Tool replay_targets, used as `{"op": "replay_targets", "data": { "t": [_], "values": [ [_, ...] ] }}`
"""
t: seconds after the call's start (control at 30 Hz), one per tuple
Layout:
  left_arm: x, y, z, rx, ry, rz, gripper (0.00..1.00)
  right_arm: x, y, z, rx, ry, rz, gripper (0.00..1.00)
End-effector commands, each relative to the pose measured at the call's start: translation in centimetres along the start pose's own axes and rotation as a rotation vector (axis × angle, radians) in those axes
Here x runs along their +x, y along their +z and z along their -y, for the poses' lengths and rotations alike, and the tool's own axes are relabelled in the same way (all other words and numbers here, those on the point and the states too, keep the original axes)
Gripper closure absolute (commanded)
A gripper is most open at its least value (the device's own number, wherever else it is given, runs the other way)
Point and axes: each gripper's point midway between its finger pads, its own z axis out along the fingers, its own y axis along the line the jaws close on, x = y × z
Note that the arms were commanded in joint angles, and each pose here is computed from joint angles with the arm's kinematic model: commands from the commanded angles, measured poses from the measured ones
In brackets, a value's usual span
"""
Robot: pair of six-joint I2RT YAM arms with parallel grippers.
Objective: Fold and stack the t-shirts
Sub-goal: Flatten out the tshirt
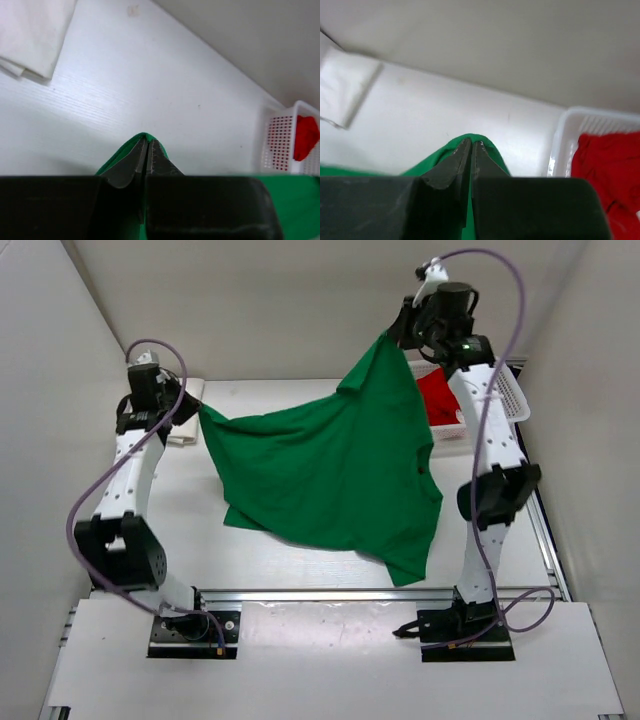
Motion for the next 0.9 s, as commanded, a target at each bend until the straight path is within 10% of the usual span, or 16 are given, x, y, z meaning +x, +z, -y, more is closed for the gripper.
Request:
{"op": "replay_targets", "data": {
  "t": [0.0, 0.33, 0.47, 0.87],
  "values": [
    [-4.6, -0.6, 3.5, 0.059, 0.034, 0.126, 1.0, -3.2, -0.4, -0.1, -0.041, 0.005, 0.085, 1.0],
    [-14.9, -6.8, 10.2, 0.263, 0.001, 0.295, 1.0, -17.4, -10.8, -5.8, -0.168, -0.05, 0.522, 1.0],
    [-16.8, -8.2, 8.9, 0.254, -0.02, 0.341, 1.0, -17.3, -13.5, -5.5, -0.187, -0.047, 0.509, 1.0],
    [-4.7, -4.6, -1.2, 0.042, 0.016, 0.205, 1.0, 6.7, -12.6, -1.6, -0.039, 0.116, 0.065, 1.0]
  ]
}}
